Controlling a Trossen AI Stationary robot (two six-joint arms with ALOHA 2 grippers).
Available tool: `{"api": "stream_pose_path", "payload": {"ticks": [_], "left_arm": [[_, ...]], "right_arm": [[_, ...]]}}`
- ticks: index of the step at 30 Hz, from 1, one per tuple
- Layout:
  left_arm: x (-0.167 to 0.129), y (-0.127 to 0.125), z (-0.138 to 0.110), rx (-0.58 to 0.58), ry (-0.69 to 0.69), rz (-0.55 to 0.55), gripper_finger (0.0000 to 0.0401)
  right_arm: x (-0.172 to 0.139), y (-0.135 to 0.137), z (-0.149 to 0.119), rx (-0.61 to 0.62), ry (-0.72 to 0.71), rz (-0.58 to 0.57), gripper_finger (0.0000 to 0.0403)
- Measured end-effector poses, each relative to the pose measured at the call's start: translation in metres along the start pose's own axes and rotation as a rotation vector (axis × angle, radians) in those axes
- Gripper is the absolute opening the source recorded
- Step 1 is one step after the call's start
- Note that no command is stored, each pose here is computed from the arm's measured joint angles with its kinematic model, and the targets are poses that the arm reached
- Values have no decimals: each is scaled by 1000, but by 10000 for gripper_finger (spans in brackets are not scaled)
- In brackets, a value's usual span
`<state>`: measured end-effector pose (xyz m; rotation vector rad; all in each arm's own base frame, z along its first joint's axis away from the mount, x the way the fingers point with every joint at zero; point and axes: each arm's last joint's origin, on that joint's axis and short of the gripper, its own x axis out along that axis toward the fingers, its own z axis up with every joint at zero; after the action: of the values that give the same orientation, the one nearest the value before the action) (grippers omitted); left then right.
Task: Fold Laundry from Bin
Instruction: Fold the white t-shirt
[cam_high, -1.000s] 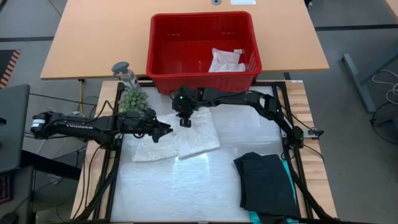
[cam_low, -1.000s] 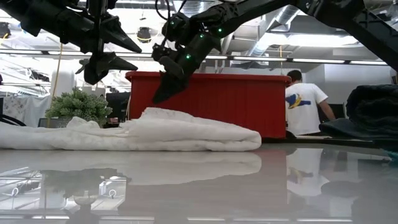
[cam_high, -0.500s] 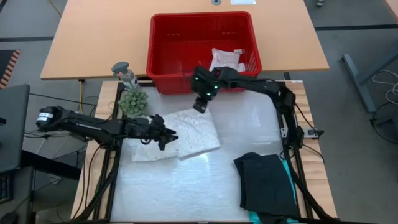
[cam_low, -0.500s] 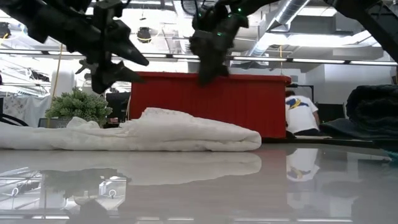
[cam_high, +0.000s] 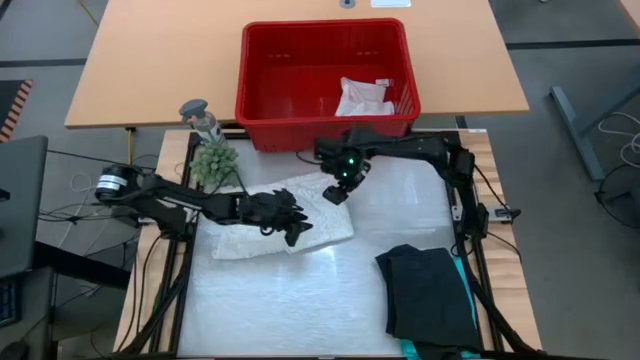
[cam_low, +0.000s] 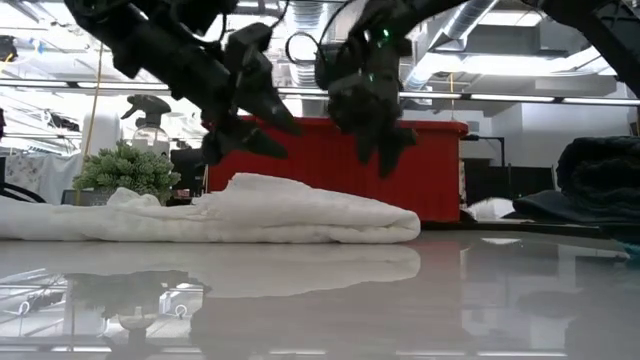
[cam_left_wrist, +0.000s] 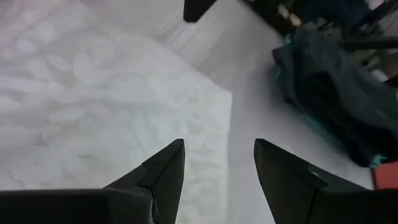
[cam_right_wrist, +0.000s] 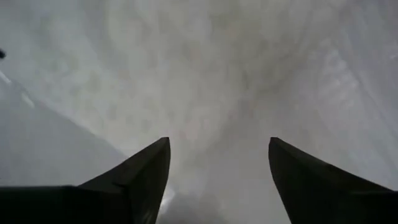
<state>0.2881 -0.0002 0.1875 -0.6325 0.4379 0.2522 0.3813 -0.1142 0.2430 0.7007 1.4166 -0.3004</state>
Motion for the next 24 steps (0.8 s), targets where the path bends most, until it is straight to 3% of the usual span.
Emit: {"api": "stream_pose_path", "payload": {"ticks": [3,9,14,18,24], "left_arm": [[6,1,-2,-11,4,29,183],[-5,-3,7,32,-42,3,183],[-19,10,7,-43,-126,-74,183],[-28,36,-11,-165,-144,-130,183],[-21,40,-17,-164,-108,-98,183]], "right_arm": [[8,-7,-7,41,-75,27,302],[-8,-34,-45,194,-426,116,306],[17,-54,-75,367,-604,227,306],[40,-51,-86,405,-649,250,306],[51,-47,-93,411,-691,215,306]]}}
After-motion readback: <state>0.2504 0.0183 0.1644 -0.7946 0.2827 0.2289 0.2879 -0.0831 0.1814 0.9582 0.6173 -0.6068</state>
